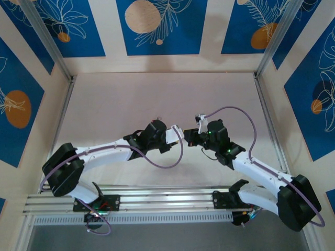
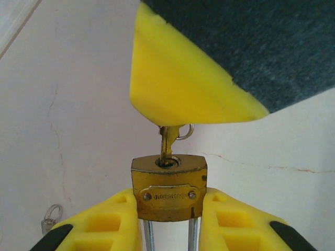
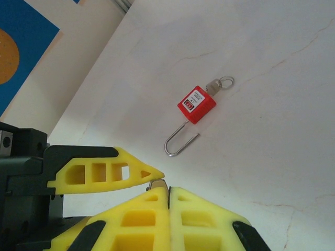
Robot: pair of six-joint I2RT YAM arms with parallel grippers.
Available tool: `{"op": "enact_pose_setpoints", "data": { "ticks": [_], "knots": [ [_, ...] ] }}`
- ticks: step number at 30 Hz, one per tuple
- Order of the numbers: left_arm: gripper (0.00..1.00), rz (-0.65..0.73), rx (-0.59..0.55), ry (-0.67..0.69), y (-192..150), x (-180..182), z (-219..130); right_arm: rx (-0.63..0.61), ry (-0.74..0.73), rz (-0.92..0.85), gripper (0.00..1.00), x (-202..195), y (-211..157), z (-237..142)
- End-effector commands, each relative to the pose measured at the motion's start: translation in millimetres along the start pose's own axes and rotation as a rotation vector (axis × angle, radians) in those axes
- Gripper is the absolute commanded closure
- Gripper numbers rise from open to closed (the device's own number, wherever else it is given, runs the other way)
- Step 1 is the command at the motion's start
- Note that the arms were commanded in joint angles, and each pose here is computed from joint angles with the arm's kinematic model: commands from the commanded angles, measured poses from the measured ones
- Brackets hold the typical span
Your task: Unlock with the key
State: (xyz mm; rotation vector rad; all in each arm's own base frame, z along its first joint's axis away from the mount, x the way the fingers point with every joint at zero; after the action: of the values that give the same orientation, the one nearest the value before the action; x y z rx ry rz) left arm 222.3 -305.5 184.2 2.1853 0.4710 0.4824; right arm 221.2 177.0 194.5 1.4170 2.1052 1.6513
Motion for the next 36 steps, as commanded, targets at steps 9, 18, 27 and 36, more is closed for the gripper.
{"op": "enact_pose_setpoints", "data": {
  "ticks": [9, 18, 27, 36],
  "knots": [
    [0.76, 0.008, -0.253, -0.063, 61.7, -9.8, -15.1, 0.043, 0.06, -0.031, 1.0, 7.5, -7.3, 8.0],
    [0.76, -0.001, -0.291, -0.075, 71.5, -9.6, -22.4, 0.061, 0.074, -0.031, 1.0, 6.8, -10.6, 14.2],
    [0.76, 0.0, -0.32, -0.093, 78.8, -10.4, -27.6, 0.085, 0.095, -0.042, 1.0, 6.8, -16.8, 19.2],
    [0.76, 0.007, -0.331, -0.099, 81.2, -11.2, -29.1, 0.111, 0.115, -0.048, 1.0, 6.2, -20.0, 19.1]
  ]
}}
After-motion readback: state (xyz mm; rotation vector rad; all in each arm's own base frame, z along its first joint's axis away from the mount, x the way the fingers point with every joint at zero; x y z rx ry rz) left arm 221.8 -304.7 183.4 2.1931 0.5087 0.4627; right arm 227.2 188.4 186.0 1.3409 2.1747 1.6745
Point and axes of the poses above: each hand's point on the last joint's axis, 136 mm out from that joint toward the fingers, its own z axis out along the fingers, its own x axis along the line the jaws close on, y = z × x, the point moved 7 cm from there along -z, back along the fingers, and after that the axes turned 11 degrees about -z, right-handed, at the moved point
